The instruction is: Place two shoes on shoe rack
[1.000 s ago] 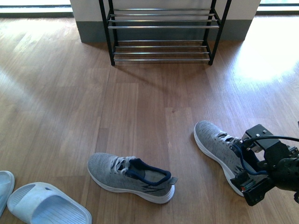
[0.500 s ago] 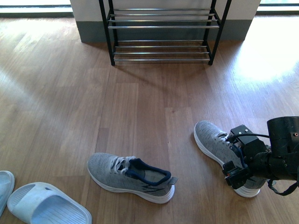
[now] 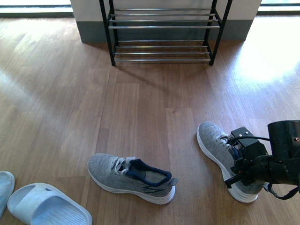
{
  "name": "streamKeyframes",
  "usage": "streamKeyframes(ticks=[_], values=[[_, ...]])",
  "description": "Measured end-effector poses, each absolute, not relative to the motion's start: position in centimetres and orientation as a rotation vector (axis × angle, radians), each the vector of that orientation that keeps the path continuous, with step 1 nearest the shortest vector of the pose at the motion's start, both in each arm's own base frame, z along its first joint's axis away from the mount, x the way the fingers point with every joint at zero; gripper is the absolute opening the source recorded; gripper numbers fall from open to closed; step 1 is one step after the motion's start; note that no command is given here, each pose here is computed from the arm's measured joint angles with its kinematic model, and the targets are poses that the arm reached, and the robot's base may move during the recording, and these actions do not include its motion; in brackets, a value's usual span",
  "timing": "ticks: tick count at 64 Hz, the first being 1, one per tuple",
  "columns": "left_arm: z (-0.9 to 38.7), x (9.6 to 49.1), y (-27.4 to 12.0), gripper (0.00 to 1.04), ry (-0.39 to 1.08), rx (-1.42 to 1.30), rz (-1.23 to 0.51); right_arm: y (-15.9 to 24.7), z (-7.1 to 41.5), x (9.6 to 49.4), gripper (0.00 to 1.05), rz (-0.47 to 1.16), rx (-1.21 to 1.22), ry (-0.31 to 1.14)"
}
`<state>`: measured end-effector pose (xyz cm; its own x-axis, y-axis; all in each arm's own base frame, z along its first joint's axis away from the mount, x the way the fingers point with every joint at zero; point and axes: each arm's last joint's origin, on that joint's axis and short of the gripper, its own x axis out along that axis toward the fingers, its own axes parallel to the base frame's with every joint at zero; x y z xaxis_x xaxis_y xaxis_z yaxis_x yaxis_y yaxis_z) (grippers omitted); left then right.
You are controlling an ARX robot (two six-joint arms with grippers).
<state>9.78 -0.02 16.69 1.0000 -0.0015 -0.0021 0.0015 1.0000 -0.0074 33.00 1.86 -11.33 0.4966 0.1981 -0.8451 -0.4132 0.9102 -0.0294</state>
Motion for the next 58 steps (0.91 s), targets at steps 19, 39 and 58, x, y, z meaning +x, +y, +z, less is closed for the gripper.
streamKeyframes(ticks=[19, 39, 58], values=[[16.7, 9.8, 0.0, 0.95, 0.002, -0.007, -0.002, 1.1, 1.1, 30.6, 0.01, 0.239, -0.057, 0.758], [16.7, 9.8, 0.0, 0.95, 0.002, -0.007, -0.002, -1.3, 17.6, 22.6, 0.01, 0.331, 0.139, 0.471], [16.7, 9.8, 0.0, 0.95, 0.002, -0.007, -0.002, -2.8, 22.3, 13.0, 0.01, 0.349, 0.186, 0.244]])
